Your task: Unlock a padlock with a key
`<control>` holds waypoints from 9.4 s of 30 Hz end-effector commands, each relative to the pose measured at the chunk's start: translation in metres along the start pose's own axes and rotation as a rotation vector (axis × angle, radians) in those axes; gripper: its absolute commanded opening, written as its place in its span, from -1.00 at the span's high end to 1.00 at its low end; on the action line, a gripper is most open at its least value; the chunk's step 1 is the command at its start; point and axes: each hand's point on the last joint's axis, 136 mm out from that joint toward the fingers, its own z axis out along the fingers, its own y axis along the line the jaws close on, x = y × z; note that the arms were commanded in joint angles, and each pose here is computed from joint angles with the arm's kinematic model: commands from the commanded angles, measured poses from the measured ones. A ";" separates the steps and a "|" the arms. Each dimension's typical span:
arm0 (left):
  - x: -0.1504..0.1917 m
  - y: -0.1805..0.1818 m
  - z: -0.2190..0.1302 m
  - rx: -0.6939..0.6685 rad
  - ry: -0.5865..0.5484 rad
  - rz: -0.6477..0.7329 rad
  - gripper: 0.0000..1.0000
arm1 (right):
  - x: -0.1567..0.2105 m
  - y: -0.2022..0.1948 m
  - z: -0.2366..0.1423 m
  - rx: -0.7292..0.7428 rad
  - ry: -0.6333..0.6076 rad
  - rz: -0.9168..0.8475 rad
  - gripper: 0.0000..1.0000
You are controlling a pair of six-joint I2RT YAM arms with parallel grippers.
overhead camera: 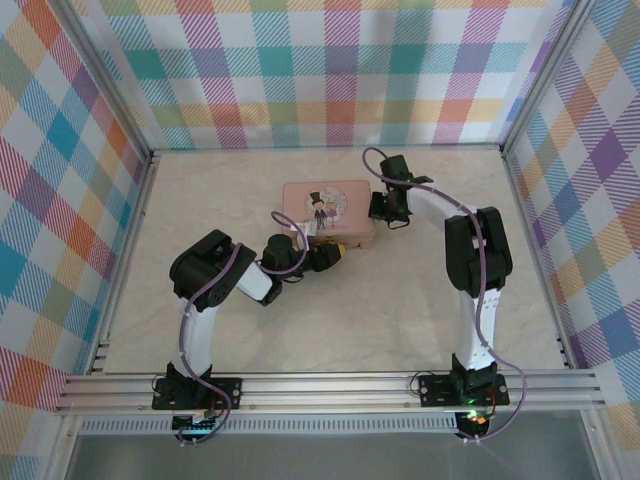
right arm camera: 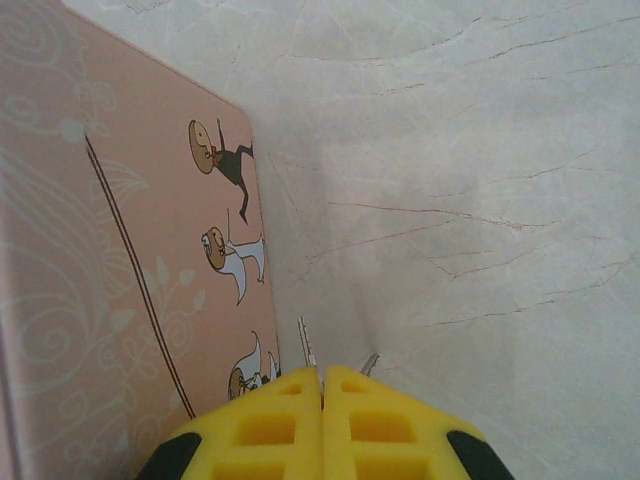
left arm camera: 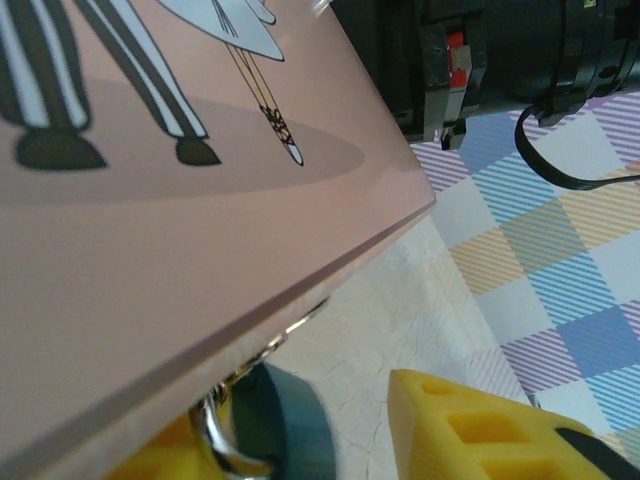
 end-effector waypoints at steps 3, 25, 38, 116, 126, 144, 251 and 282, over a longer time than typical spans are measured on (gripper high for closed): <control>0.012 0.017 0.000 -0.026 0.039 -0.071 0.30 | -0.009 0.016 -0.024 -0.048 -0.048 -0.028 1.00; 0.016 0.050 -0.012 -0.120 0.032 -0.166 0.24 | -0.002 0.015 -0.020 -0.052 -0.038 -0.025 1.00; 0.033 0.073 -0.026 -0.213 0.049 -0.227 0.10 | 0.000 0.016 -0.017 -0.057 -0.036 -0.025 1.00; 0.123 0.135 -0.062 -0.523 0.234 -0.529 0.28 | 0.020 0.059 -0.015 -0.174 -0.035 -0.076 1.00; 0.129 0.141 -0.069 -0.576 0.220 -0.529 0.45 | 0.022 0.065 -0.020 -0.194 -0.043 -0.090 1.00; 0.150 0.133 -0.070 -0.567 0.256 -0.568 0.22 | 0.023 0.071 -0.020 -0.200 -0.045 -0.100 1.00; -0.051 -0.017 -0.165 -0.569 0.030 0.079 -1.00 | -0.067 0.105 -0.085 -0.225 -0.218 -0.272 1.00; -0.059 0.054 -0.051 -0.323 0.021 0.187 -1.00 | -0.108 0.130 0.016 -0.223 -0.150 -0.336 1.00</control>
